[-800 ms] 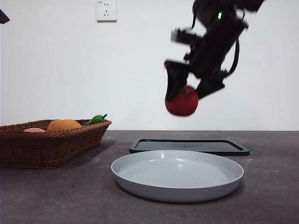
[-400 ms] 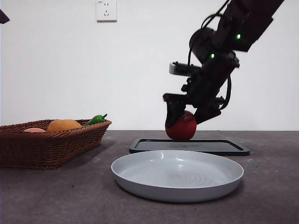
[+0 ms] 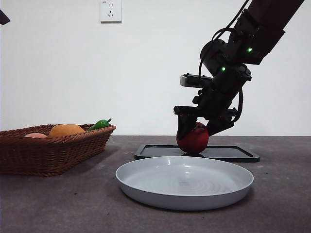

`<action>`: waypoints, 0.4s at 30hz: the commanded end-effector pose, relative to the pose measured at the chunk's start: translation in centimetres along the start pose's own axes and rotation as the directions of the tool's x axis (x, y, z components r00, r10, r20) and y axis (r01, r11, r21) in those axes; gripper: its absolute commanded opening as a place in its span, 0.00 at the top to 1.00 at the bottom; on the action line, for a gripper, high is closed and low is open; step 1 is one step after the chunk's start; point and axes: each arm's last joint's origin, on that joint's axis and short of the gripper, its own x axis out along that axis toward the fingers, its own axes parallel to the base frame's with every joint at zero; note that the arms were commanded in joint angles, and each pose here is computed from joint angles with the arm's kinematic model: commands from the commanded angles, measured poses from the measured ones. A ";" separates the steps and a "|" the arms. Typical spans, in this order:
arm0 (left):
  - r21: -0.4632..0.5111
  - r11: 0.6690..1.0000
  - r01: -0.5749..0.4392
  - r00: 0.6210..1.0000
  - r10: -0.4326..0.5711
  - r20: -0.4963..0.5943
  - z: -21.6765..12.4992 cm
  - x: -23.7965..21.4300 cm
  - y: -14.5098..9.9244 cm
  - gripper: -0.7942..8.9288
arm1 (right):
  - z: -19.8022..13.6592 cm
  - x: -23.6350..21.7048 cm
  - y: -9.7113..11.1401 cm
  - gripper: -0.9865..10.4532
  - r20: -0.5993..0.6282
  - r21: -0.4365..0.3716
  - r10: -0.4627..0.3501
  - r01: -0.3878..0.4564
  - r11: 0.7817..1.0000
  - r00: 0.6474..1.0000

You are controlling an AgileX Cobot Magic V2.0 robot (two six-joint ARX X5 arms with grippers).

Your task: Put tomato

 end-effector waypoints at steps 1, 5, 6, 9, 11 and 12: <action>0.020 1.000 0.005 1.000 -0.005 0.015 0.4 -0.2 -0.1 0.44 | -0.4 1.0 0.2 0.64 -0.036 -0.005 0.020 -0.020 1.000 0.999; 0.020 1.000 0.005 1.000 -0.005 0.015 0.4 -0.2 -0.1 0.44 | -0.4 1.0 0.3 0.57 -0.037 0.000 0.034 -0.034 0.999 0.999; 0.020 1.000 0.005 1.000 -0.005 0.014 0.4 -0.2 -0.1 0.44 | -0.4 1.0 0.4 0.57 -0.040 0.002 0.034 -0.034 0.999 0.999; 0.020 1.000 0.005 1.000 -0.005 0.014 0.4 -0.2 -0.1 0.44 | -0.4 0.8 0.4 0.50 -0.047 0.002 0.033 -0.033 0.999 0.998; 0.020 1.000 0.005 1.000 -0.005 0.014 0.4 -0.2 -0.2 0.44 | -0.3 0.5 0.5 0.47 -0.045 0.002 0.033 -0.033 0.999 0.998; 0.020 1.000 0.005 1.000 -0.005 0.014 0.4 -0.2 -0.1 0.44 | -0.1 0.3 0.5 0.46 -0.042 0.002 0.033 -0.033 0.999 0.999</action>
